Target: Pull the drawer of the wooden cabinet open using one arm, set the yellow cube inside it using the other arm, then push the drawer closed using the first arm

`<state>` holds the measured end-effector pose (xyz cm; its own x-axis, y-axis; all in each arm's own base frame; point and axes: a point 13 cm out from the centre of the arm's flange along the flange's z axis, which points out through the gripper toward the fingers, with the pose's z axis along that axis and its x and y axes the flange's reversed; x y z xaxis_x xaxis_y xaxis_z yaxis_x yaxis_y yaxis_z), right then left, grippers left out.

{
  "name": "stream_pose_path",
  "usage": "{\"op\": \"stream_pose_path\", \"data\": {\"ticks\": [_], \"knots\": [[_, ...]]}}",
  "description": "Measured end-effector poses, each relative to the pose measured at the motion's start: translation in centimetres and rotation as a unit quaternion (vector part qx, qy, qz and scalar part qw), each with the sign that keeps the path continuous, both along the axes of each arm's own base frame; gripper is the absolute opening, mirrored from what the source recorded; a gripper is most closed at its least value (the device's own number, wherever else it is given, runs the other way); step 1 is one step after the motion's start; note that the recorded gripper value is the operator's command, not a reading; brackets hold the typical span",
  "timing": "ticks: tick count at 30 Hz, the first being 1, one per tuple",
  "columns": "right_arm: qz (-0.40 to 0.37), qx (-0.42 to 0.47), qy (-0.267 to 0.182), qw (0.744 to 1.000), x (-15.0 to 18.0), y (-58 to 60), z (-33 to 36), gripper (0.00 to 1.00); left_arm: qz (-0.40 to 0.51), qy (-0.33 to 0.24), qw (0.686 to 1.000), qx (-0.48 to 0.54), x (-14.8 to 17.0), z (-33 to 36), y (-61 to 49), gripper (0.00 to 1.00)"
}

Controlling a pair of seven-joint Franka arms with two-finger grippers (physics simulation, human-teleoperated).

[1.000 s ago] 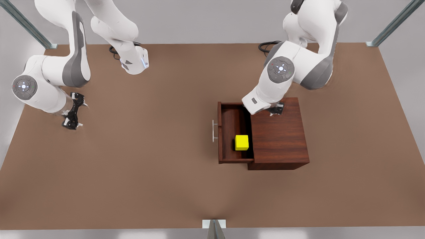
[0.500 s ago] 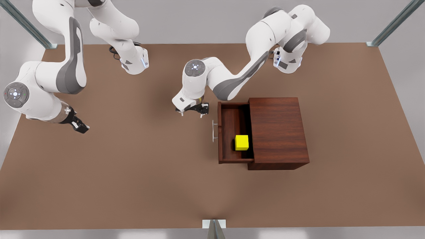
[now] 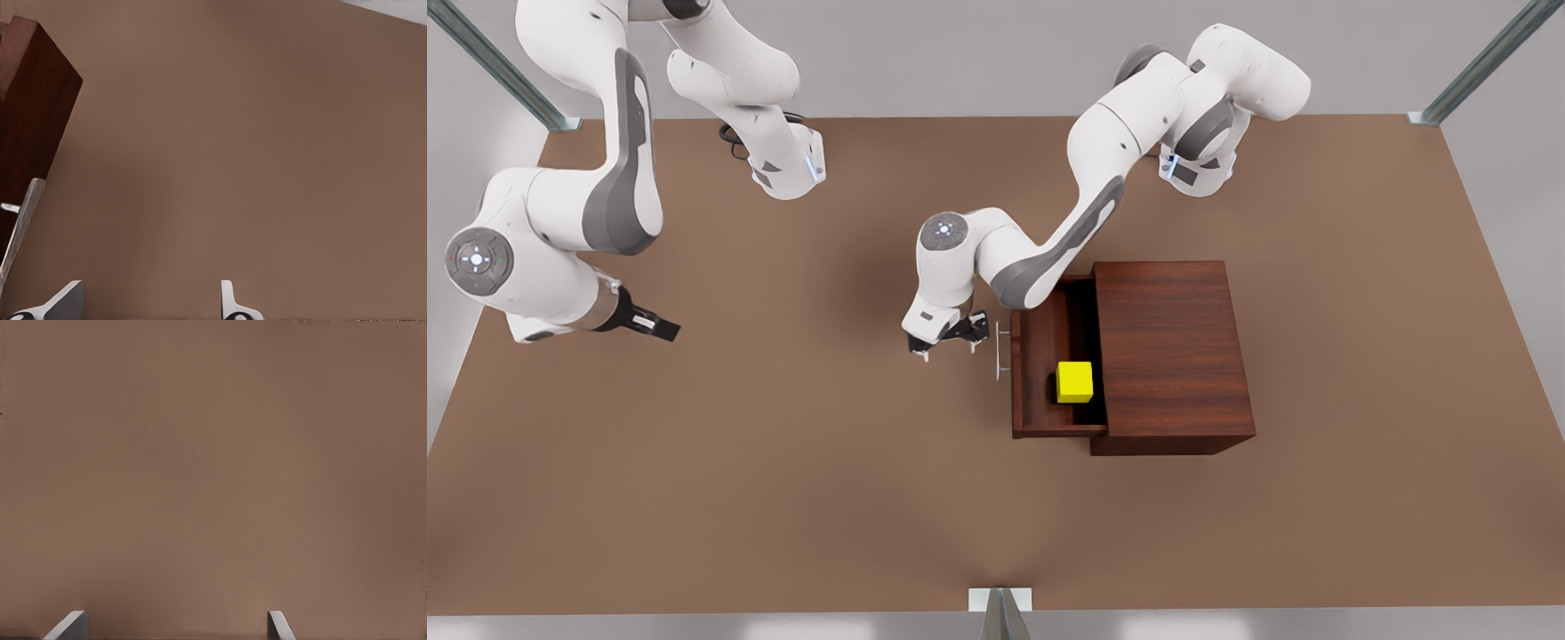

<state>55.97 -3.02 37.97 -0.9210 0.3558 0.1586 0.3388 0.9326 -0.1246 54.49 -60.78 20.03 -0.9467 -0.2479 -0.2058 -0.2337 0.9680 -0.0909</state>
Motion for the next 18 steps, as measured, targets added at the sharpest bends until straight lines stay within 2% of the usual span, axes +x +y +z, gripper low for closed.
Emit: {"op": "stream_pose_path", "data": {"ticks": [8, 18], "knots": [[0.052, 0.010, 0.005, 0.999, 0.0, 0.0, 0.0, 1.00, 0.028, 0.008, 0.998, 0.057, -0.2, -3.4, 3.5, 1.00], [0.091, 0.017, 0.009, 0.996, 0.0, 0.0, -0.1, 1.00, 0.055, 0.031, 0.993, 0.096, 0.8, -4.2, 7.9, 1.00]]}}
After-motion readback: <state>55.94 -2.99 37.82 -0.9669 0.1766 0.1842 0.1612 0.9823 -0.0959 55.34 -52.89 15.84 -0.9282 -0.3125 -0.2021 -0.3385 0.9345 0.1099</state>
